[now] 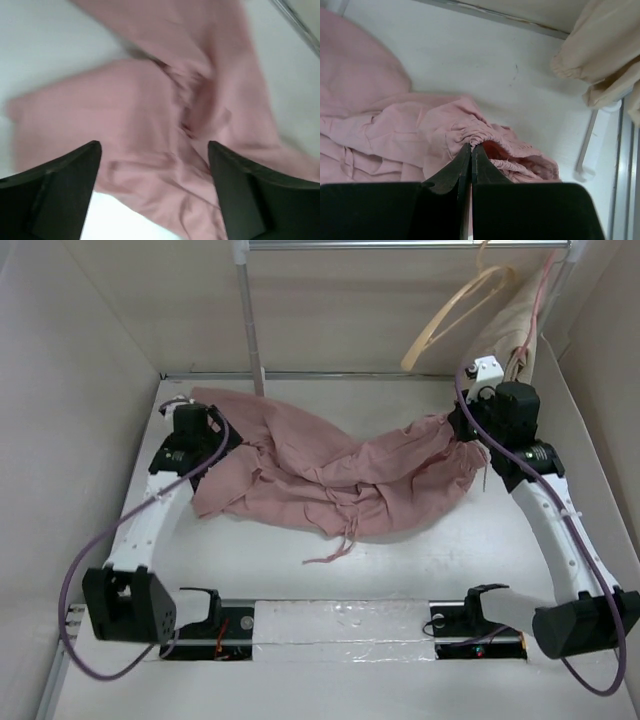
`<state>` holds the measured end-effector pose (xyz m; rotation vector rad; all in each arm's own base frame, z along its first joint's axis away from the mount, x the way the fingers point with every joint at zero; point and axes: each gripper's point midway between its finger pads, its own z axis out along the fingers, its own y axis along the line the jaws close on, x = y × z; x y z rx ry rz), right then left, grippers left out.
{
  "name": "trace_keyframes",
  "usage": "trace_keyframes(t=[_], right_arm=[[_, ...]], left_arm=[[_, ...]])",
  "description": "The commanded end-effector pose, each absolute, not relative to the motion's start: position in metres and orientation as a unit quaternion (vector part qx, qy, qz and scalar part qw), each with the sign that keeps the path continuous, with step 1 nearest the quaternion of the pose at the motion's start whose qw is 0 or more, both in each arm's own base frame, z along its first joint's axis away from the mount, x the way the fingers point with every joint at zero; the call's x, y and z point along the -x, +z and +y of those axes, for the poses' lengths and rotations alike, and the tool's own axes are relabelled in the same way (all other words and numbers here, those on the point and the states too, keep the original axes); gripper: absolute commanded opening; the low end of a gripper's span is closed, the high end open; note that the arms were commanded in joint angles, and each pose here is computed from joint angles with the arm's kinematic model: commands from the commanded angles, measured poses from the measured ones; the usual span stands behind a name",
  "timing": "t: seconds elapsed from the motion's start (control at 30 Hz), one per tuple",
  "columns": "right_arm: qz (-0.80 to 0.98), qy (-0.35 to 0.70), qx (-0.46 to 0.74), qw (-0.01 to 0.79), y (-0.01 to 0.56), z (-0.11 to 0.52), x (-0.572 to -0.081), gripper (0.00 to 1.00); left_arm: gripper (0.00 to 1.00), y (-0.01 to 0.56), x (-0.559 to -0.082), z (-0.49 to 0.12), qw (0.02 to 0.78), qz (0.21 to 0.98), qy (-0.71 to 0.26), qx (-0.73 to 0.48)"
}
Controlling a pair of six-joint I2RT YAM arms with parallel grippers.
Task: Place the trousers on the hanger
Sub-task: Flatten out the trousers at the center of the board.
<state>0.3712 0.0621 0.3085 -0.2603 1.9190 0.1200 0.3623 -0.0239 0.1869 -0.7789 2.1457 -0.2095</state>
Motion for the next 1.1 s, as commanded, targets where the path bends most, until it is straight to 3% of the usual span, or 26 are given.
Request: trace_keyframes(t=[0.0, 0.13, 0.23, 0.27, 0.3, 0.33, 0.43, 0.47, 0.5, 0.6, 0.63, 0.67, 0.7, 0.73, 0.77, 0.8, 0.9, 0.93, 1.07], right_arm=[[0.825, 0.052, 0.099, 0.554, 0.286, 0.060, -0.359, 0.00], [0.837, 0.043, 0.030, 0.545, 0.270, 0.016, -0.386, 0.00], [0.827, 0.059, 0.010, 0.559, 0.299, 0.005, -0.422, 0.00], [0.837, 0.065, -0.006, 0.543, 0.286, 0.003, -0.439, 0.06], [0.841, 0.068, 0.000, 0.537, 0.287, 0.005, -0.445, 0.28], [0.856, 0.068, 0.001, 0.513, 0.290, 0.005, -0.439, 0.59], [0.845, 0.051, 0.009, 0.533, 0.295, 0.008, -0.412, 0.94], [0.864, 0.050, 0.003, 0.501, 0.250, 0.008, -0.390, 0.94], [0.848, 0.041, 0.000, 0.528, 0.262, 0.006, -0.367, 0.92], [0.852, 0.041, -0.060, 0.518, 0.212, -0.008, -0.325, 0.60], [0.855, 0.044, -0.076, 0.511, 0.199, -0.014, -0.320, 0.37], [0.859, 0.046, -0.086, 0.503, 0.188, -0.019, -0.317, 0.26], [0.872, 0.063, -0.105, 0.474, 0.157, -0.030, -0.317, 0.23], [0.872, 0.063, -0.105, 0.474, 0.157, -0.030, -0.317, 0.23], [0.875, 0.071, -0.107, 0.468, 0.153, -0.032, -0.320, 0.31], [0.886, 0.083, -0.110, 0.443, 0.137, -0.031, -0.325, 0.54], [0.888, 0.091, -0.127, 0.433, 0.124, -0.037, -0.340, 0.81], [0.893, 0.096, -0.142, 0.417, 0.109, -0.040, -0.343, 0.82], [0.889, 0.118, -0.205, 0.392, 0.072, -0.049, -0.356, 0.80]], left_arm=[[0.80, 0.151, -0.327, -0.090, 0.365, 0.893, -0.117, 0.236], [0.80, 0.097, -0.286, -0.105, 0.308, 0.912, -0.111, 0.248], [0.87, 0.074, -0.279, -0.096, 0.286, 0.918, -0.098, 0.256], [0.89, 0.069, -0.278, -0.094, 0.279, 0.920, -0.096, 0.256], [0.91, 0.060, -0.278, -0.095, 0.268, 0.927, -0.093, 0.246], [0.92, 0.057, -0.278, -0.097, 0.258, 0.930, -0.095, 0.245], [0.92, 0.045, -0.280, -0.102, 0.249, 0.931, -0.104, 0.246], [0.88, 0.043, -0.281, -0.104, 0.247, 0.931, -0.109, 0.247], [0.86, 0.039, -0.280, -0.107, 0.240, 0.932, -0.112, 0.249], [0.80, 0.034, -0.286, -0.106, 0.247, 0.930, -0.108, 0.249], [0.79, 0.035, -0.291, -0.100, 0.257, 0.928, -0.091, 0.252], [0.78, 0.033, -0.293, -0.098, 0.258, 0.929, -0.083, 0.252], [0.78, 0.026, -0.298, -0.096, 0.254, 0.932, -0.069, 0.249], [0.78, 0.026, -0.298, -0.096, 0.254, 0.932, -0.069, 0.249], [0.78, 0.020, -0.297, -0.095, 0.246, 0.934, -0.063, 0.250], [0.77, 0.019, -0.300, -0.095, 0.247, 0.934, -0.061, 0.252], [0.60, 0.015, -0.304, -0.097, 0.250, 0.931, -0.066, 0.257], [0.46, 0.015, -0.305, -0.097, 0.250, 0.931, -0.066, 0.259], [0.14, 0.017, -0.307, -0.099, 0.247, 0.931, -0.067, 0.262]])
